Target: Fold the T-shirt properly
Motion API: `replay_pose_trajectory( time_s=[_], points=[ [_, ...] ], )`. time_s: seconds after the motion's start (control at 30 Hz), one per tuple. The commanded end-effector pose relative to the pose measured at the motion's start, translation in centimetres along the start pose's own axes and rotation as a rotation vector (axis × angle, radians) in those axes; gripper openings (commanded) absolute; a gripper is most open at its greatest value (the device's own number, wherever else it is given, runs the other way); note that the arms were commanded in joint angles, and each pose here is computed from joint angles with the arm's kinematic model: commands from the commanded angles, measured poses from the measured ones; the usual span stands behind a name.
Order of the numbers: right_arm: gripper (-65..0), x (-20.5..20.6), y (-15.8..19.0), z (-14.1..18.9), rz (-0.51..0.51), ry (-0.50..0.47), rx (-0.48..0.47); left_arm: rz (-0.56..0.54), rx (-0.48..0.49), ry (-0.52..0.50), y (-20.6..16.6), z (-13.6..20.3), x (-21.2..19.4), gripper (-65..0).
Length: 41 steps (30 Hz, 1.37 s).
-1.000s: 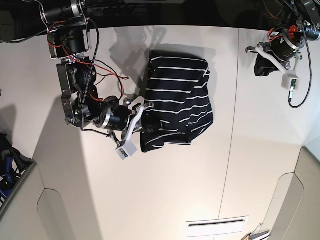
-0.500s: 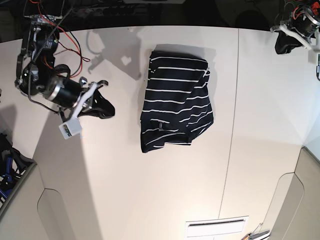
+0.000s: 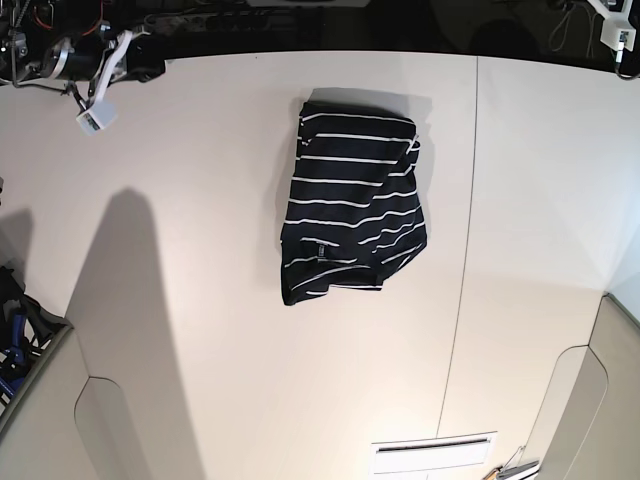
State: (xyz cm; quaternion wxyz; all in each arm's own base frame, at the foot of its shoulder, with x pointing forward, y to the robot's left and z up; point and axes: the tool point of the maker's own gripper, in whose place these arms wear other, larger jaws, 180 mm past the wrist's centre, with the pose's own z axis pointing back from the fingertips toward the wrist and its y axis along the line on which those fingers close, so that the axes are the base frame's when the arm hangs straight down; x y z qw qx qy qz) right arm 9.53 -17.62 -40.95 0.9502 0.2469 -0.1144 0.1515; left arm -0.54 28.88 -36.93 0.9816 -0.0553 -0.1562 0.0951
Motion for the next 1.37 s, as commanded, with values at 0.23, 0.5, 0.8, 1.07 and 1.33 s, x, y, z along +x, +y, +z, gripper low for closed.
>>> replay_pose_trajectory(
  time_s=[0.23, 0.5, 0.8, 1.07, 1.33],
  points=[
    [-65.0, -9.5, 3.1, 0.1, -0.082, 0.247, 0.113, -0.057, -0.1, 0.208, -1.3, -2.1, -7.7, -56.7],
    [-65.0, -21.3, 7.1, -2.4, -0.19, 0.567, 0.233, -0.083, -0.026, 0.543, 0.8, -8.0, -17.8, -56.6],
    [-65.0, -28.4, 4.6, -5.4, -0.093, 0.734, 0.122, -0.177, -0.054, 0.645, -2.1, -14.3, -21.6, -56.6],
    [-65.0, -27.8, 0.5, -8.4, -0.131, 0.79, 0.031, -0.252, -0.038, 0.735, -5.3, -19.0, -22.0, -56.6],
    [-65.0, -23.8, -2.3, -10.7, -0.15, 0.726, -0.01, -0.231, -0.086, 0.71, -9.3, -22.2, -19.6, -56.6]
  ],
)
